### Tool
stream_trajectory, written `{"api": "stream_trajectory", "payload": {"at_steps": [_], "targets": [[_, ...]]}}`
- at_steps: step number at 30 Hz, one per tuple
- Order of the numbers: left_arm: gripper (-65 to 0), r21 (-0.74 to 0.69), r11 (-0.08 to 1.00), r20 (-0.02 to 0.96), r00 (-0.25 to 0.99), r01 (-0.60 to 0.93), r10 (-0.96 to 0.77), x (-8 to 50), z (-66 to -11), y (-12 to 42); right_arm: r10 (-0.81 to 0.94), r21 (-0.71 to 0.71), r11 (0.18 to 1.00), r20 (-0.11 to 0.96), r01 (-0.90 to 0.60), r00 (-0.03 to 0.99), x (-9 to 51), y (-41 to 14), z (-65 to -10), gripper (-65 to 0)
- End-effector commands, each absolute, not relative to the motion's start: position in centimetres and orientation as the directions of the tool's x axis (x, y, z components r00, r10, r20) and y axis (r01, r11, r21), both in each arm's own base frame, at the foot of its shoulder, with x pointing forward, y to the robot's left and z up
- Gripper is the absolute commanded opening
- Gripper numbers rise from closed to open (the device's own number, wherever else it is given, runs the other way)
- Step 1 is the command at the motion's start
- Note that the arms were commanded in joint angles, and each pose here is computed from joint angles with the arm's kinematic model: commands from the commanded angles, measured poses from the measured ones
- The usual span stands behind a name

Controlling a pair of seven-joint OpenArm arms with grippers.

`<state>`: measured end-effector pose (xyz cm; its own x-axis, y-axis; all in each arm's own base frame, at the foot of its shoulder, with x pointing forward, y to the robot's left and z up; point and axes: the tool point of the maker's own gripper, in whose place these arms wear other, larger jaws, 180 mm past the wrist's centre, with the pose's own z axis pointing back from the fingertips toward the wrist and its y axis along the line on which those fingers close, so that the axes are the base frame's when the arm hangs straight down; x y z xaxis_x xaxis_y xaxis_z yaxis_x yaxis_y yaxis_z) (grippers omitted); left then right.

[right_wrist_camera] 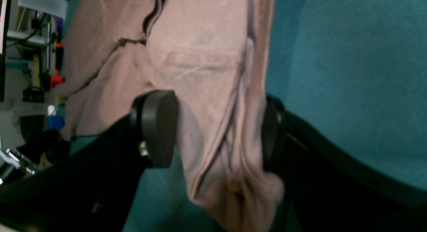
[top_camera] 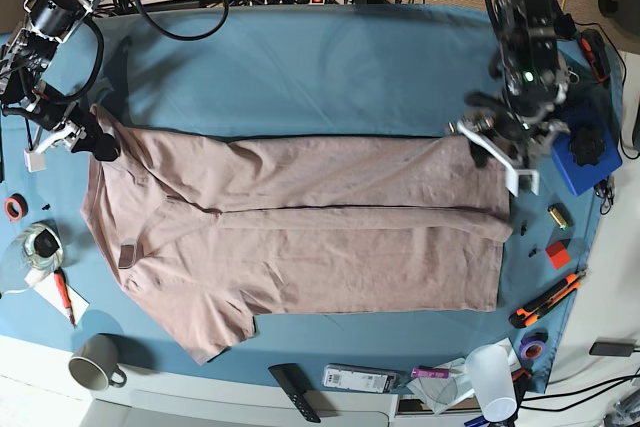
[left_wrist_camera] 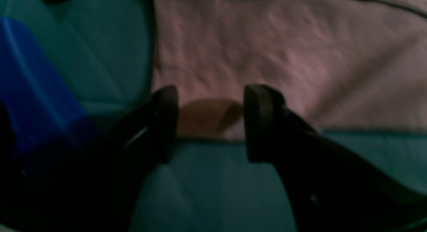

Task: Fold the T-shirt properly
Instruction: 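Lower the left gripper onto the folded edge and grasp it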

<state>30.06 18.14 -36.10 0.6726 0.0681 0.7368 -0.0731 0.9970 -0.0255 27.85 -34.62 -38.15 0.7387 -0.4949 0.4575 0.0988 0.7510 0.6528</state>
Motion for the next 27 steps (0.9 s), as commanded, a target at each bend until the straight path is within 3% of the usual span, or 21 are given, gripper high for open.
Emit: {"api": "stream_trajectory", "payload": {"at_steps": [1,6,13,24,27], "targets": [[-33.0,-0.016,0.996,0.773,0.631,-0.091,0.070,31.2,-34.6,19.0,-0.456,0.605,0.786,0.428,0.127,0.780,26.9,-35.5,-38.7,-28.6],[-33.0,-0.131,0.977,0.771,0.602,-0.170,0.208,31.4,-34.5,21.4,-0.451,0.595,0.794,0.434,0.128,0.780,26.8,-36.1,-38.4,-28.6],[-33.0,-0.321,0.939,0.702,0.633,-0.126,0.325,30.7,-36.8,20.8,-0.446,0.582,0.803,0.442,0.130,0.779,26.8,-36.7,-38.0,-28.6],[-33.4,-0.391,0.910,0.578,0.734,-0.136,0.358,31.3,-40.4,19.4,-0.446,0.583,0.802,0.442,0.129,0.778,26.8,-36.7,-38.0,-28.6],[-38.6,-0.416,0.901,0.572,0.734,-0.125,0.366,31.7,-39.9,18.9,-0.446,0.583,0.802,0.442,0.129,0.778,26.8,-36.7,-37.9,-30.8]]}}
